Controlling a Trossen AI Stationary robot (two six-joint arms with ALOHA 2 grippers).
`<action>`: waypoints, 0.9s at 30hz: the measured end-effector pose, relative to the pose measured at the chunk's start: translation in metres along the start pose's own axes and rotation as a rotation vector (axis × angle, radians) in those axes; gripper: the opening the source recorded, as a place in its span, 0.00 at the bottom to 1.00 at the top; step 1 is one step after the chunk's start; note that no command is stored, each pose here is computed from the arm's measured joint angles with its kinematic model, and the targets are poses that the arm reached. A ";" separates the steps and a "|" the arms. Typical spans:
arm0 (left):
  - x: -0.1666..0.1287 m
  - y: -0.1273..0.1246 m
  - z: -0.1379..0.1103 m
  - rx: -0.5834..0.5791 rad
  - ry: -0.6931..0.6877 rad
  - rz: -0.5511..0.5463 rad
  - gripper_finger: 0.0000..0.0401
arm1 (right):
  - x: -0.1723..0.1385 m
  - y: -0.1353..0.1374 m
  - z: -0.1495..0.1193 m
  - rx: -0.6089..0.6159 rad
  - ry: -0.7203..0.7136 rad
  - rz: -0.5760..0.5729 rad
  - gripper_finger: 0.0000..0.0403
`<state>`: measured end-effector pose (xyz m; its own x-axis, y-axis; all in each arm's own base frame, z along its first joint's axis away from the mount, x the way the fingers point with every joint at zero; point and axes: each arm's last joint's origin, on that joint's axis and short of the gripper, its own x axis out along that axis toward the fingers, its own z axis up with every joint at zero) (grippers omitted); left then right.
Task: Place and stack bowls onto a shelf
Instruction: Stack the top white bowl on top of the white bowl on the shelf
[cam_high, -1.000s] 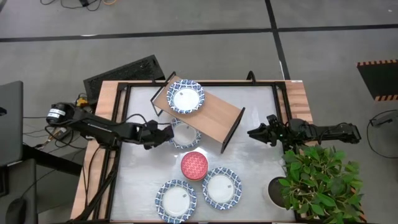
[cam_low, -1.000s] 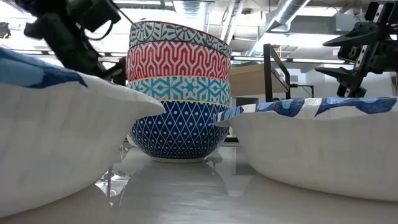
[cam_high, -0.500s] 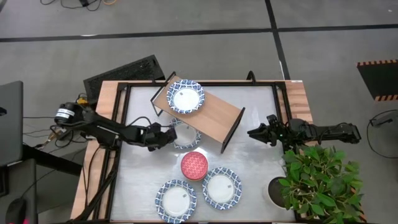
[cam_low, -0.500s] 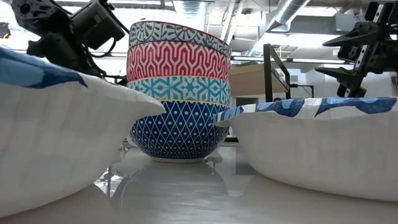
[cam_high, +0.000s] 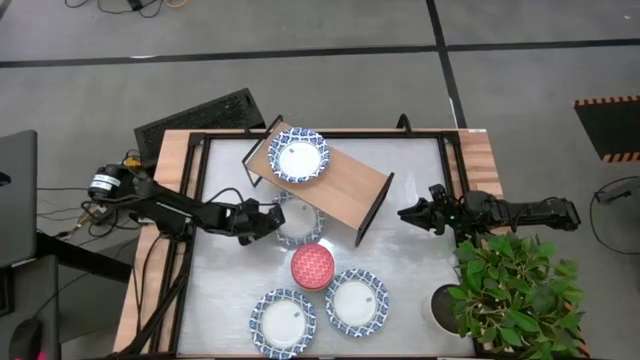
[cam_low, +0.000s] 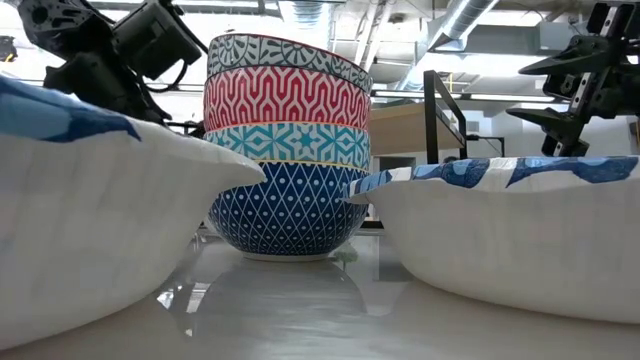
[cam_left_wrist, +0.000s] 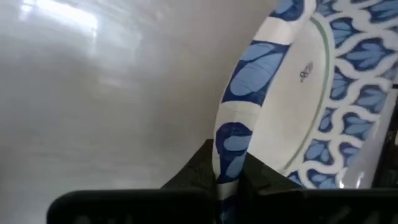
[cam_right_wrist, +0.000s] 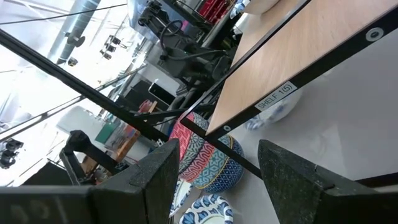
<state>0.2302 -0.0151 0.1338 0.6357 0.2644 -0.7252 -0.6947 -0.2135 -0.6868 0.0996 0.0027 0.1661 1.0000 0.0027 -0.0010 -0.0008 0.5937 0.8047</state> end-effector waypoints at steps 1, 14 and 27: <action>-0.002 -0.001 0.000 -0.003 0.017 0.001 0.02 | 0.000 0.000 0.000 0.000 0.000 0.000 0.61; -0.062 0.008 0.008 -0.166 0.065 0.075 0.00 | 0.000 0.000 0.000 -0.005 0.000 -0.002 0.61; -0.123 0.013 0.012 -0.250 0.469 0.038 0.00 | 0.000 0.000 0.000 -0.028 0.000 -0.003 0.61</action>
<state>0.1390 -0.0392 0.2149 0.7337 -0.1847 -0.6539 -0.6551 -0.4479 -0.6084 0.0996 0.0026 0.1659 1.0000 0.0007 -0.0035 0.0024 0.6156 0.7880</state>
